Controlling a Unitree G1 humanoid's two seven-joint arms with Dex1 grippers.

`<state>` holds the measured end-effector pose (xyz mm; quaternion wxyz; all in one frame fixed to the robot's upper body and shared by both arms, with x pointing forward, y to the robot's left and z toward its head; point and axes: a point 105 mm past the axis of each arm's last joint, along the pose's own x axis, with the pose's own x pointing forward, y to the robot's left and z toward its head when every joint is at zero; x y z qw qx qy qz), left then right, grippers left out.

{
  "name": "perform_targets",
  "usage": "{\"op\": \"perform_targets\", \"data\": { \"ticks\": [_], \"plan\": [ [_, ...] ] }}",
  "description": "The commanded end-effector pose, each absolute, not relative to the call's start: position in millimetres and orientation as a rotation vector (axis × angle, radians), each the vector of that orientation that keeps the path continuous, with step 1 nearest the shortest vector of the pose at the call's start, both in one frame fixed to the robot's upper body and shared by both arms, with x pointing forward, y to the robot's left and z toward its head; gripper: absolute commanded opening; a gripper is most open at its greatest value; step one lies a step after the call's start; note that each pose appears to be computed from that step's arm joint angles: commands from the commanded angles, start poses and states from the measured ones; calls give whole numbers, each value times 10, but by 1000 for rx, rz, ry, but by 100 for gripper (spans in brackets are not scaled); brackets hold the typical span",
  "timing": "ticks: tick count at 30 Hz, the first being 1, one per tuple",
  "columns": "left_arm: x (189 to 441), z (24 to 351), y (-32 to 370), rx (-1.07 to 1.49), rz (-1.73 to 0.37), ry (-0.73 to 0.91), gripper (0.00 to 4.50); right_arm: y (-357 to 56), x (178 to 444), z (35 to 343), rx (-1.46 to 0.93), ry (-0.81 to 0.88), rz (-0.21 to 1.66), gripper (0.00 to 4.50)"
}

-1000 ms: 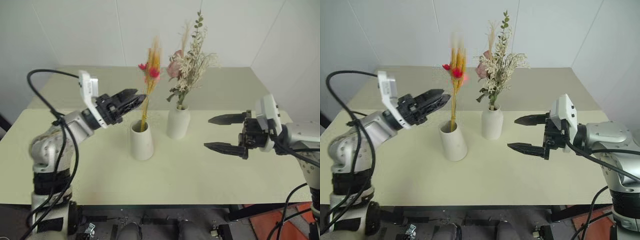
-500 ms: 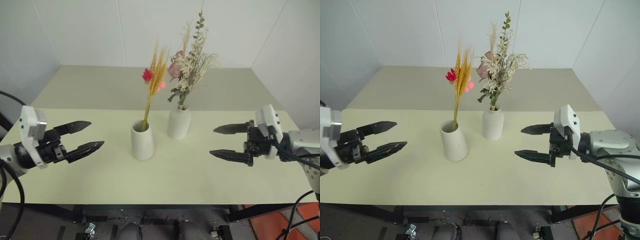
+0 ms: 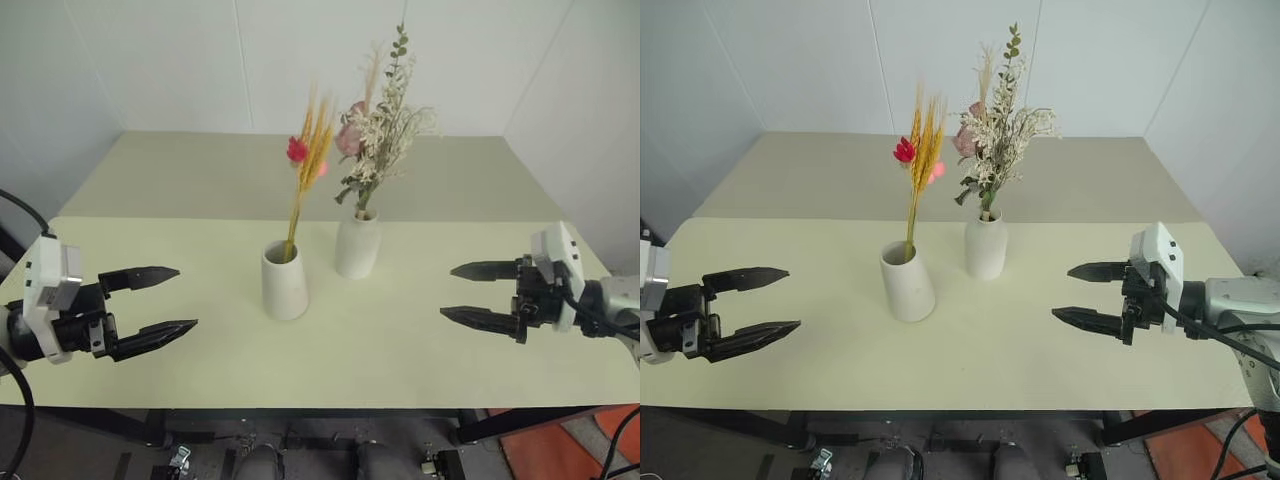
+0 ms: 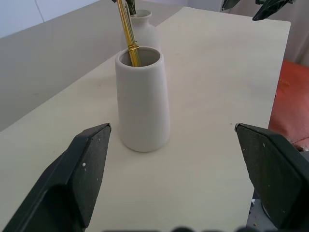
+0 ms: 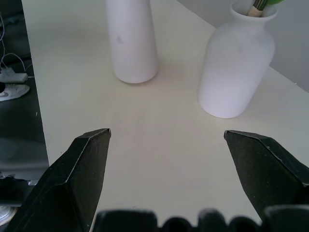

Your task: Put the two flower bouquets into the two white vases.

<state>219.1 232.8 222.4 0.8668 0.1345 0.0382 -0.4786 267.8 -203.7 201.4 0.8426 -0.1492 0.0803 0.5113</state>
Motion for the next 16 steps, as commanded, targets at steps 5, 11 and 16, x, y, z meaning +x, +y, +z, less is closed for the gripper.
{"op": "perform_targets", "data": {
  "ticks": [5,11,16],
  "plan": [
    [2182,2324,2264,328,-1011,34,448,-2129,2653,2181,-371,133,1045,450],
    [2195,2319,2231,327,-1009,28,448,-2156,2664,2171,-378,143,1038,450],
    [2206,2322,2223,335,-1003,32,448,-2158,2696,2169,-382,148,1037,450]
  ]
}}
